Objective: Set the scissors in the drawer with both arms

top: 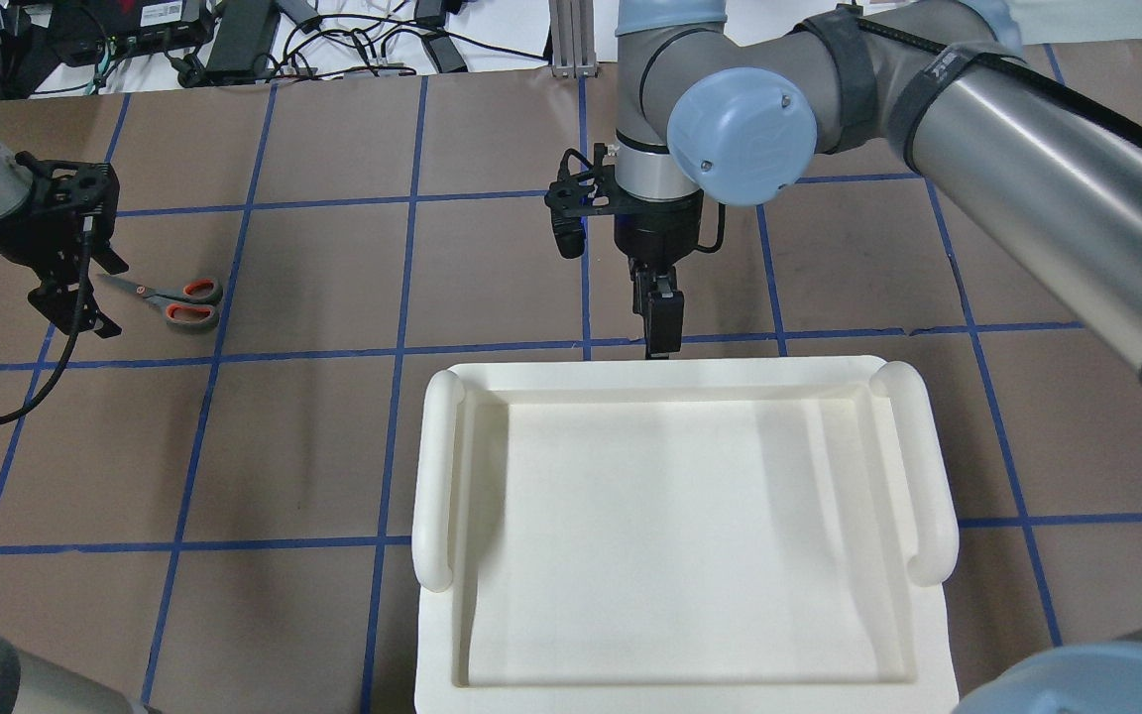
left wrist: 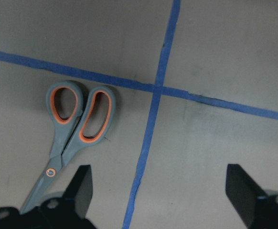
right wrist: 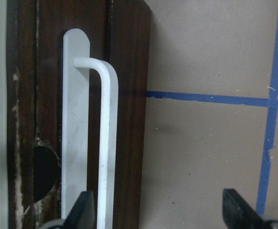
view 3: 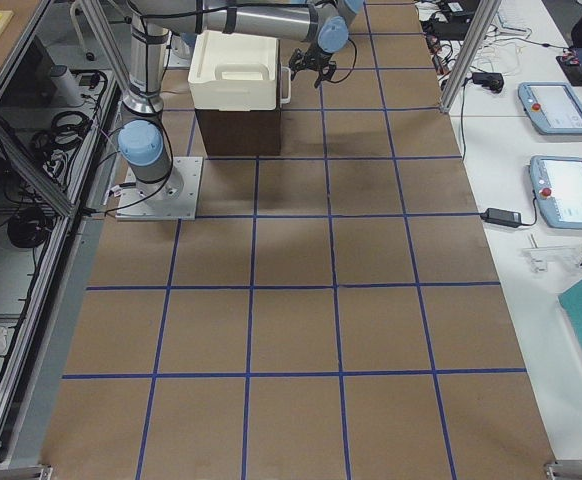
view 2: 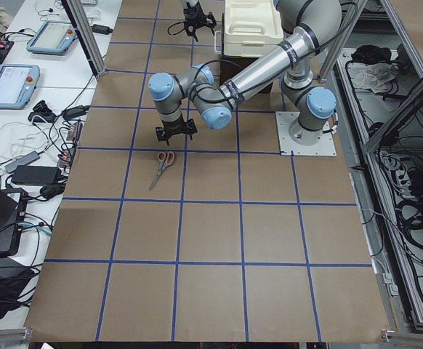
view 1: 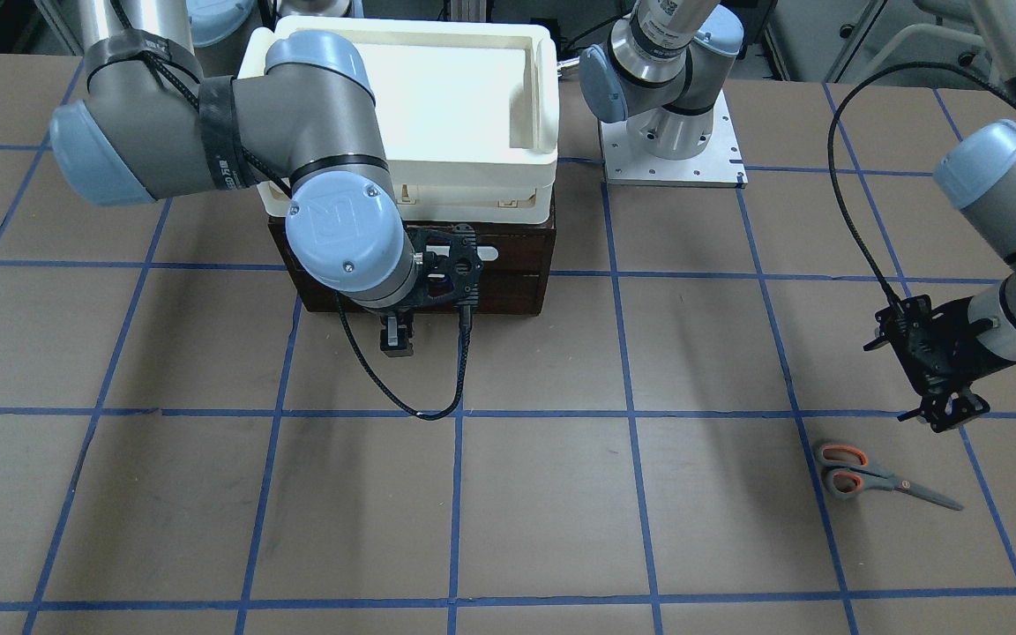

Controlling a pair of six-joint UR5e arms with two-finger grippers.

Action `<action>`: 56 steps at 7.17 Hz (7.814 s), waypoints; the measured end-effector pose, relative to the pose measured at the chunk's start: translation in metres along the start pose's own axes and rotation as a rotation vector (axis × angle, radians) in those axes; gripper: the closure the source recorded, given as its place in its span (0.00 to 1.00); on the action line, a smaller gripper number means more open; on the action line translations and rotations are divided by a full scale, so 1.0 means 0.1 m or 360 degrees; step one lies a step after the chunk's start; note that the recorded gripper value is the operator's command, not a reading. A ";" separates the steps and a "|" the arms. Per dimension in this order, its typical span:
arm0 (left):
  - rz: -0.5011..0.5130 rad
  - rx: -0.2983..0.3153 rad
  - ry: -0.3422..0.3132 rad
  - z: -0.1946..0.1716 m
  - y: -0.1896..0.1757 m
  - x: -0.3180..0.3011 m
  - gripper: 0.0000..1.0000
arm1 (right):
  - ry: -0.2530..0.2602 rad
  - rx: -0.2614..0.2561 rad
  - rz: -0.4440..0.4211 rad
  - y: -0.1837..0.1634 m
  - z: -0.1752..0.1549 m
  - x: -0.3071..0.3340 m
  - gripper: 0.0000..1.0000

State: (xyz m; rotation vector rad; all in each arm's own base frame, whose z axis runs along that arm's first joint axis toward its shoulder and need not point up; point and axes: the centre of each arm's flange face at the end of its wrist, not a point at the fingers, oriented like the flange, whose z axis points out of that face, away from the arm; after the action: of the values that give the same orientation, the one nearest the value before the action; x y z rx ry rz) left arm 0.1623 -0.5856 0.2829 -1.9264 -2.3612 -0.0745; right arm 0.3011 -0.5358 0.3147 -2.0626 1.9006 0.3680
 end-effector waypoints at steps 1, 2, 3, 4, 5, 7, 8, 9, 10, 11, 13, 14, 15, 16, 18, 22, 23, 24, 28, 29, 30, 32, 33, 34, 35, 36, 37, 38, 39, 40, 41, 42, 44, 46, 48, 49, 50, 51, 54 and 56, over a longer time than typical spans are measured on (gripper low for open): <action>0.0125 0.0001 -0.0002 0.15 0.03 -0.08 0.00 | -0.0026 -0.0004 -0.0016 -0.01 0.06 0.02 0.06; 0.0249 0.0001 -0.0015 0.26 0.06 -0.16 0.00 | -0.0048 -0.0006 -0.0015 -0.02 0.10 0.02 0.06; 0.0317 0.0004 -0.0022 0.33 0.11 -0.21 0.00 | -0.0065 -0.0008 -0.0010 -0.03 0.13 0.02 0.06; 0.0363 0.0000 -0.0039 0.38 0.16 -0.27 0.00 | -0.0079 -0.0011 -0.0008 -0.03 0.16 0.02 0.06; 0.0417 -0.0018 -0.0080 0.43 0.19 -0.35 0.00 | -0.0099 -0.0015 -0.0006 -0.02 0.22 0.03 0.06; 0.0555 -0.0060 -0.0157 0.61 0.25 -0.54 0.04 | -0.0135 -0.0021 -0.0004 -0.01 0.33 0.03 0.06; 0.0632 -0.0070 -0.0173 0.67 0.28 -0.63 0.05 | -0.0141 -0.0022 -0.0005 -0.01 0.35 0.03 0.08; 0.0678 -0.0071 -0.0177 0.74 0.30 -0.71 0.05 | -0.0137 -0.0019 -0.0009 -0.01 0.36 0.04 0.24; 0.0699 -0.0067 -0.0174 0.79 0.31 -0.76 0.06 | -0.0130 -0.0017 -0.0013 -0.01 0.36 0.04 0.27; 0.0714 -0.0063 -0.0169 0.83 0.31 -0.78 0.06 | -0.0124 -0.0015 -0.0015 -0.01 0.36 0.05 0.32; 0.0734 -0.0052 -0.0161 0.90 0.31 -0.81 0.09 | -0.0088 -0.0014 -0.0024 -0.02 0.33 0.07 0.35; 0.0727 -0.0028 -0.0164 0.94 0.31 -0.82 0.09 | -0.0066 -0.0012 -0.0029 -0.02 0.32 0.09 0.36; 0.0719 -0.0005 -0.0167 0.99 0.30 -0.85 0.10 | -0.0041 -0.0009 -0.0034 -0.03 0.30 0.12 0.37; 0.0717 -0.0004 -0.0167 0.99 0.32 -0.87 0.15 | -0.0014 -0.0005 -0.0038 -0.04 0.28 0.16 0.36; 0.0715 -0.0003 -0.0162 0.98 0.32 -0.88 0.26 | 0.0040 0.0003 -0.0041 -0.07 0.22 0.31 0.37; 0.0723 0.0026 -0.0138 1.02 0.31 -0.87 0.53 | 0.0113 0.0016 -0.0045 -0.09 0.13 0.57 0.37; 0.0726 0.0027 -0.0137 1.03 0.31 -0.87 0.77 | 0.0135 0.0020 -0.0045 -0.08 0.10 0.64 0.37; 0.0728 0.0027 -0.0138 1.02 0.31 -0.87 0.90 | 0.0150 0.0024 -0.0045 -0.08 0.08 0.71 0.39; 0.0720 0.0024 -0.0142 0.92 0.31 -0.84 1.00 | 0.0213 0.0035 -0.0065 -0.10 0.03 0.94 0.39; 0.0718 0.0026 -0.0140 0.90 0.31 -0.83 1.00 | 0.0229 0.0037 -0.0082 -0.10 0.01 0.98 0.40; 0.0718 0.0024 -0.0144 0.87 0.31 -0.83 1.00 | 0.0243 0.0038 -0.0096 -0.09 0.00 1.03 0.40; 0.0721 0.0014 -0.0161 0.79 0.31 -0.83 1.00 | 0.0283 0.0045 -0.0112 -0.05 -0.01 1.11 0.40; 0.0721 0.0013 -0.0164 0.72 0.30 -0.81 1.00 | 0.0310 0.0049 -0.0121 -0.02 -0.05 1.15 0.40; 0.0718 0.0020 -0.0155 0.62 0.28 -0.77 1.00 | 0.0334 0.0053 -0.0133 0.01 -0.09 1.20 0.40; 0.0715 0.0025 -0.0148 0.51 0.26 -0.72 1.00 | 0.0350 0.0057 -0.0138 0.05 -0.13 1.24 0.39; 0.0714 0.0027 -0.0145 0.42 0.25 -0.69 1.00 | 0.0369 0.0060 -0.0142 0.06 -0.17 1.27 0.39; 0.0713 0.0029 -0.0141 0.36 0.24 -0.66 1.00 | 0.0388 0.0063 -0.0145 0.07 -0.18 1.29 0.39; 0.0711 0.0031 -0.0138 0.32 0.23 -0.64 1.00 | 0.0404 0.0065 -0.0147 0.07 -0.19 1.32 0.30; 0.0711 0.0032 -0.0137 0.28 0.23 -0.62 1.00 | 0.0419 0.0067 -0.0144 0.06 -0.21 1.33 0.01; 0.0708 0.0036 -0.0135 0.23 0.21 -0.60 1.00 | 0.0427 0.0070 -0.0132 0.06 -0.24 1.32 0.00; 0.0700 0.0039 -0.0130 0.16 0.19 -0.56 1.00 | 0.0436 0.0074 -0.0114 0.06 -0.27 1.30 0.00; 0.0689 0.0044 -0.0126 0.05 0.15 -0.51 1.00 | 0.0448 0.0076 -0.0103 0.06 -0.33 1.27 0.00; 0.0679 0.0060 -0.0106 -0.17 0.06 -0.37 1.00 | 0.0499 0.0082 -0.0086 0.06 -0.52 1.14 0.00; 0.0647 0.0105 -0.0092 -0.43 -0.08 -0.20 1.00 | 0.0623 0.0078 -0.0053 0.07 -0.98 0.78 0.00; 0.0592 0.0140 -0.0079 -0.65 -0.34 -0.04 1.00 | 0.0714 0.0071 0.0081 0.12 -1.42 0.26 0.00; 0.0569 0.0152 -0.0074 -0.74 -0.53 0.03 1.00 | 0.0716 0.0101 0.0252 0.16 -1.54 -0.07 0.00; 0.0559 0.0154 -0.0072 -0.84 -0.79 0.11 1.00 | 0.0713 0.0130 0.0425 0.21 -1.59 -0.43 0.00; 0.0572 0.0143 -0.0080 -0.93 -1.08 0.20 1.00 | 0.0724 0.0150 0.0624 0.30 -1.61 -0.81 0.00; 0.0544 0.0183 -0.0110 -1.12 -1.88 0.47 1.00 | 0.0678 0.0212 0.1507 0.51 -1.60 -1.68 0.00; 0.0549 0.0198 -0.0101 -1.14 -2.43 0.69 1.00 | 0.0636 0.0290 0.1987 0.62 -1.64 -1.86 0.00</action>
State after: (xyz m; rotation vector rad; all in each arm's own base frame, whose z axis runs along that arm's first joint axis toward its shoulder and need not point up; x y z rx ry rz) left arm -0.0848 -0.5783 0.4082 -2.2669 -1.9773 0.1558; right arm 0.2198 -0.4344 0.5351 -0.6154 3.1089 0.0061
